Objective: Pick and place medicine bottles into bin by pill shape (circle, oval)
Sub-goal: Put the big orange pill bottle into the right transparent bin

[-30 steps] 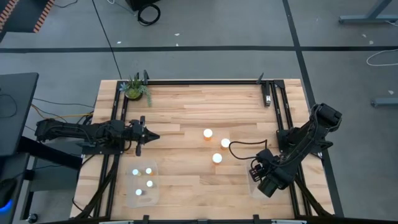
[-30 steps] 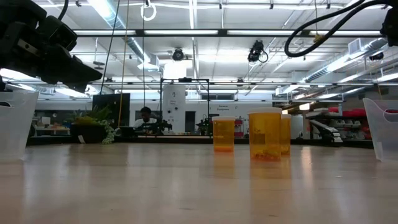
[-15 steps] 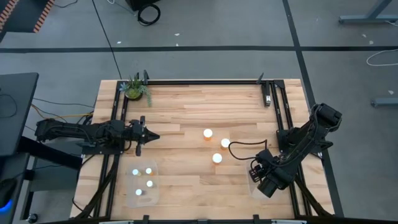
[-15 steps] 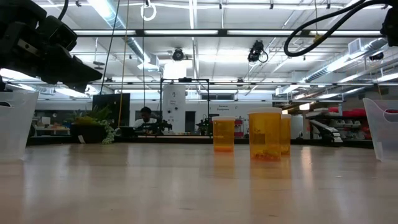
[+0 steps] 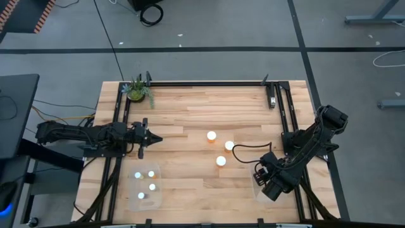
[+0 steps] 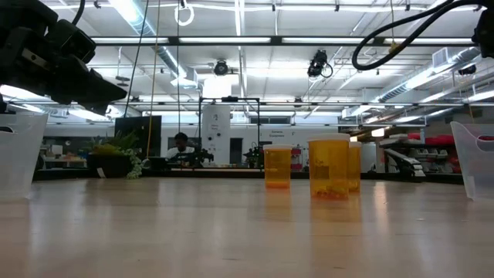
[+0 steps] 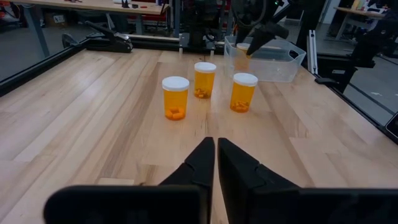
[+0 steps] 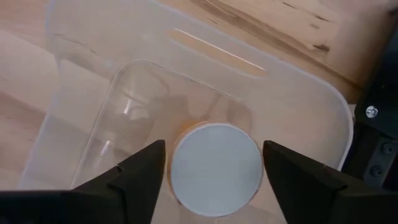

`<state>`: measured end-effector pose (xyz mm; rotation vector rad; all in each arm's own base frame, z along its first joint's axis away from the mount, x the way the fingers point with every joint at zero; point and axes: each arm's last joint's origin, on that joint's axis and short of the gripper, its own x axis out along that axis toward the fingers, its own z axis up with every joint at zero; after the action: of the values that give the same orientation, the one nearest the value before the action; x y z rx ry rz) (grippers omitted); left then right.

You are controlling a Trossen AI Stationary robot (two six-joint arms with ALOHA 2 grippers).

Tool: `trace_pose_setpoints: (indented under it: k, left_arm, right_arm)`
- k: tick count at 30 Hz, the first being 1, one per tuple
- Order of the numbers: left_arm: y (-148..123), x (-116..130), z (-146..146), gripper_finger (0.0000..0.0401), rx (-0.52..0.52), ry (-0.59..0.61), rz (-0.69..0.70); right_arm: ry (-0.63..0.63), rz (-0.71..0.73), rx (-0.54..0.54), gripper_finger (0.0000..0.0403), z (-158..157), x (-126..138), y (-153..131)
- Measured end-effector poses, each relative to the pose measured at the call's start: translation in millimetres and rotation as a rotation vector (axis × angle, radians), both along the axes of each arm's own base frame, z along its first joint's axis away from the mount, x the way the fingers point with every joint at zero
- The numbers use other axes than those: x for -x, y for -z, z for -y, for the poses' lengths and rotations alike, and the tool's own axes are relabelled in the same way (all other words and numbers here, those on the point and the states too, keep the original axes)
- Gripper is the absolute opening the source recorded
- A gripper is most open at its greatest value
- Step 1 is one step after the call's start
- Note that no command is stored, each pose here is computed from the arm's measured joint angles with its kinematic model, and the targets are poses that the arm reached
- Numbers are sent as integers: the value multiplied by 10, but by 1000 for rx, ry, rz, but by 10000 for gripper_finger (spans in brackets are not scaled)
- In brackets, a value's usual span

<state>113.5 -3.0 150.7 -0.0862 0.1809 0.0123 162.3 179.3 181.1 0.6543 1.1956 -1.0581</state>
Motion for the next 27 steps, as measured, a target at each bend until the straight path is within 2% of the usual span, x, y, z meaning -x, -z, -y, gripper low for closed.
trace_pose_setpoints:
  k: [7,16,27]
  left_arm:
    - [0,0,0,36,0,0,0]
    - [0,0,0,24,0,0,0]
    - [0,0,0,36,0,0,0]
  right_arm:
    - [-2,6,-7,320,8,7,-24]
    - [15,65,-75,321,137,5,-237]
    - [-63,122,-52,321,382,-239,-358]
